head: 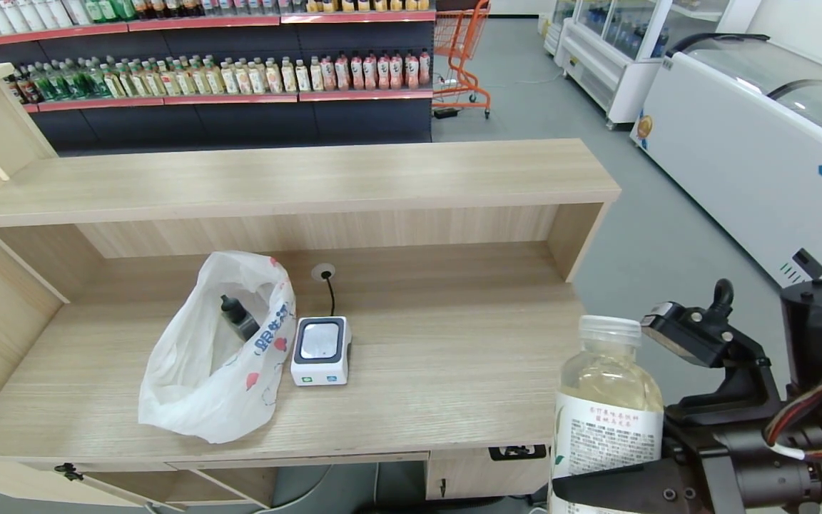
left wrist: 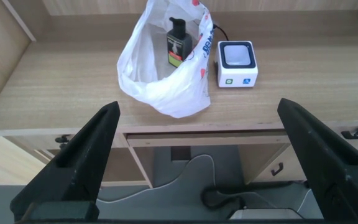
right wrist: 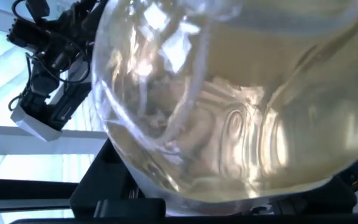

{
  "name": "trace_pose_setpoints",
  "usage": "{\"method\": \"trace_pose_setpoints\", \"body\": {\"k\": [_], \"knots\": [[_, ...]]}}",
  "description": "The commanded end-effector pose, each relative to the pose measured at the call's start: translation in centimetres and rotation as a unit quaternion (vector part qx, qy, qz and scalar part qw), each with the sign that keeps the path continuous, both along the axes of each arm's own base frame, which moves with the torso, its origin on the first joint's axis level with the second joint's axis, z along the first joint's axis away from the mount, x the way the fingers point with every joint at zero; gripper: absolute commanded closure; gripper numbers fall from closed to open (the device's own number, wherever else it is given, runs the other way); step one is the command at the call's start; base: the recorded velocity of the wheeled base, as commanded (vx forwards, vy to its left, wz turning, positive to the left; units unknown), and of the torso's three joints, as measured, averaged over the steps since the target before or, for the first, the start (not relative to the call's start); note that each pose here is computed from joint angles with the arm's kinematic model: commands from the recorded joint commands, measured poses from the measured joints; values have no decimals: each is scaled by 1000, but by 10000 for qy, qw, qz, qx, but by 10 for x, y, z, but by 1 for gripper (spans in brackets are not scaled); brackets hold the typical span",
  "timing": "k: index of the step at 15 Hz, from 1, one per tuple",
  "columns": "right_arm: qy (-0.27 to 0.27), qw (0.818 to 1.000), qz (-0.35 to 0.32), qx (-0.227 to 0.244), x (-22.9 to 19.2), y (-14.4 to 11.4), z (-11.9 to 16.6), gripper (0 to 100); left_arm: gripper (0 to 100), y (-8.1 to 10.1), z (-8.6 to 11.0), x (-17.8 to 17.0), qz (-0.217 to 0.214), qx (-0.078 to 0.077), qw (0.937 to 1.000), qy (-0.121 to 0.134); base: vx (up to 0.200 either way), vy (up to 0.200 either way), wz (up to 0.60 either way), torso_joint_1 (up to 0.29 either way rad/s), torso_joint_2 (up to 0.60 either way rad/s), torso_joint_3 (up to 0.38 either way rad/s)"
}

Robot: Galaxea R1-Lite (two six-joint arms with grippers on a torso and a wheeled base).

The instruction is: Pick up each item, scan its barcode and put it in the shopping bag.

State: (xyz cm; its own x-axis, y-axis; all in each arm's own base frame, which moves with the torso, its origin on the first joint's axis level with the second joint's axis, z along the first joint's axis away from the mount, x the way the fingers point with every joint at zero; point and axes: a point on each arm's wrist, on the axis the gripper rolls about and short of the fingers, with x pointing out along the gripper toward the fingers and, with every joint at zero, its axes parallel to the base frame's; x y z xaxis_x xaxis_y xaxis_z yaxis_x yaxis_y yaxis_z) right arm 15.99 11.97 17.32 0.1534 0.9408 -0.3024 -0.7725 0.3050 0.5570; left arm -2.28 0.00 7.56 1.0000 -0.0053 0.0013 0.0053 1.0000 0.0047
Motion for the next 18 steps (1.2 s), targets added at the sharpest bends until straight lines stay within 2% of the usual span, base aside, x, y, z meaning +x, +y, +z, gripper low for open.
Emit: {"method": "trace_pose_setpoints", "body": {"k": [1, 18], "knots": [[-12, 10000, 12, 15, 0, 1, 1, 100, 0, 0, 0, 0, 4, 0, 10000, -1, 0, 0, 0, 0, 0, 0], [7, 10000, 4, -20, 4, 3, -1, 100, 0, 0, 0, 0, 4, 0, 10000, -1, 0, 0, 0, 0, 0, 0]]}}
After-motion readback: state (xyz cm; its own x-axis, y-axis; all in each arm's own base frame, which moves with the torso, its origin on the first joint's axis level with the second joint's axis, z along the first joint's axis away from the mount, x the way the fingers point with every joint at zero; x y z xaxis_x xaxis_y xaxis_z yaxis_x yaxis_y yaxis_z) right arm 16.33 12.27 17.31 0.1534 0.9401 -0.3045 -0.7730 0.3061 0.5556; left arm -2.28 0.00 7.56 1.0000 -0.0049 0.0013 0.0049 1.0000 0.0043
